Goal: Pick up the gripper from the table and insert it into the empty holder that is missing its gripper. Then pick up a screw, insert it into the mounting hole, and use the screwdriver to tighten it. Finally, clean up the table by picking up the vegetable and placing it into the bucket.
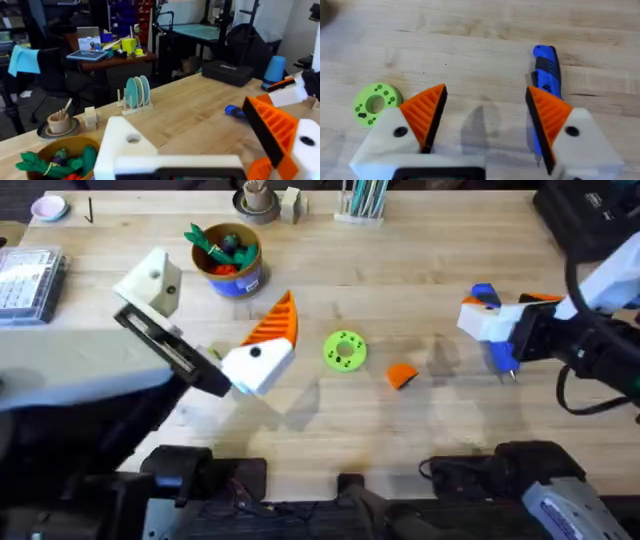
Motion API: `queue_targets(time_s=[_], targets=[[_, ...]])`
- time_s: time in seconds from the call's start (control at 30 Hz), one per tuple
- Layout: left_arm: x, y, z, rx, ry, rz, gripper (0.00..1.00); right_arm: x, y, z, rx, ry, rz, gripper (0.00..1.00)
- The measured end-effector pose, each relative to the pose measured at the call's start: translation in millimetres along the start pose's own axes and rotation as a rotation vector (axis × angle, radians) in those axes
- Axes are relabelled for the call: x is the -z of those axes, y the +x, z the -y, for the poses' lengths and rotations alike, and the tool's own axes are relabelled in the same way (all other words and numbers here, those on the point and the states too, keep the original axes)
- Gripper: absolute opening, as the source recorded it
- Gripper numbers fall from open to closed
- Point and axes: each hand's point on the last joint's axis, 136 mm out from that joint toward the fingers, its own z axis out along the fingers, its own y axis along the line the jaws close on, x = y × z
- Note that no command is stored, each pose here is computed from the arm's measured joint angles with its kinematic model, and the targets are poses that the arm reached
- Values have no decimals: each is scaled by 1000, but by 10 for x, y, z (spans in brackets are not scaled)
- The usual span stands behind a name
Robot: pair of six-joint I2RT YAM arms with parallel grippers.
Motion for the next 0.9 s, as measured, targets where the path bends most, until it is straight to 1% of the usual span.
queue_targets(time_s=[0.13, 0.27, 0.6, 0.7, 0.8, 0.9], targets=[[26, 156, 45, -21, 20, 33, 993, 0, 0, 0, 0, 0, 0, 993], [18, 298, 51, -32, 31, 51, 992, 0, 0, 0, 0, 0, 0, 995], [-52, 791, 55, 29, 62, -35, 993, -1, 0, 0, 0, 0, 0, 994], [-64, 997, 70, 53, 78, -73, 993, 0, 0, 0, 0, 0, 0, 994], [-51, 1246, 106, 103, 98, -146, 993, 0, 0, 0, 0, 0, 0, 994], [-47, 1258, 146, 112, 118, -153, 993, 0, 0, 0, 0, 0, 0, 994]])
